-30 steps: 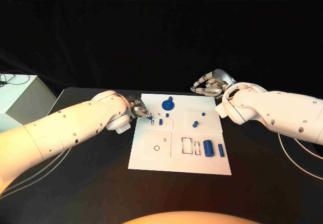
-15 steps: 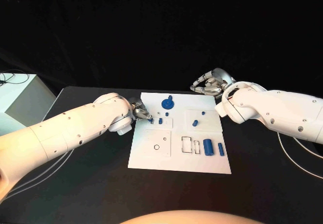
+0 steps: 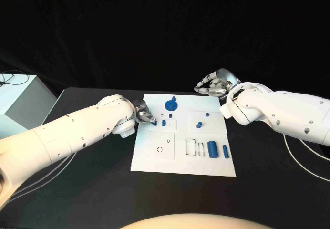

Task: Assemble the parts on the task board

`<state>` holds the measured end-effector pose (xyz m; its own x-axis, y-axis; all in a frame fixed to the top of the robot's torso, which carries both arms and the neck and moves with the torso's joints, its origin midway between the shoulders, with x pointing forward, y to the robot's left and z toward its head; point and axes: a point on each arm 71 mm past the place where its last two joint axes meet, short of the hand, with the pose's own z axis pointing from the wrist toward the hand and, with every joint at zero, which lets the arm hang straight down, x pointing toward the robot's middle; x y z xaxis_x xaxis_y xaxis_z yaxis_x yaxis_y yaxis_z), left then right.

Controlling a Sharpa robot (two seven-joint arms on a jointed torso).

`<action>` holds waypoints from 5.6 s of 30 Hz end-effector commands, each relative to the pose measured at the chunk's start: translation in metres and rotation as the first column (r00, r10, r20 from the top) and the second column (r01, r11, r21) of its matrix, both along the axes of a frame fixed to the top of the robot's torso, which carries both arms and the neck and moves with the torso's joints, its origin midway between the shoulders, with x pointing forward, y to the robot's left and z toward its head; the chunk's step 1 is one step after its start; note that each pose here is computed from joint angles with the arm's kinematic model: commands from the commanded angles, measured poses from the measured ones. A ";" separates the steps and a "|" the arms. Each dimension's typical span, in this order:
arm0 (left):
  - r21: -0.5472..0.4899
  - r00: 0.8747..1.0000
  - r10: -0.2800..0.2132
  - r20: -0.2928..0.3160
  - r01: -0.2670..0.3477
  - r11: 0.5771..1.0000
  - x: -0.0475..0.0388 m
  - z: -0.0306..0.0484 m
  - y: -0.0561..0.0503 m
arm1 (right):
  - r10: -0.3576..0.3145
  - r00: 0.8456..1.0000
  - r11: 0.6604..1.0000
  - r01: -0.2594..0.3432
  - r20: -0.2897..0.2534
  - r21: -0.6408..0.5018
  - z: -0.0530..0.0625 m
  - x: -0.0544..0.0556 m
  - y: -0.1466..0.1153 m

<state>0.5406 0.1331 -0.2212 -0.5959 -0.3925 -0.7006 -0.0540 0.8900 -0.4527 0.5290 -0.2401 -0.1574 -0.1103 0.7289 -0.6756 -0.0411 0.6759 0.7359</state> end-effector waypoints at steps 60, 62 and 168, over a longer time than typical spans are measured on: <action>0.075 0.991 -0.098 -0.090 0.105 0.992 -0.0009 -0.0095 -0.020 | 0.017 1.000 1.000 -0.017 0.000 -0.002 0.001 -0.001 0.002; 0.074 0.991 -0.098 -0.088 0.104 0.992 -0.0007 -0.0094 -0.021 | 0.017 1.000 1.000 -0.017 0.000 -0.002 0.001 -0.001 0.002; 0.098 0.997 -0.071 -0.013 0.072 0.993 0.0026 -0.0057 -0.014 | 0.015 1.000 1.000 -0.015 0.002 -0.001 0.001 -0.001 0.000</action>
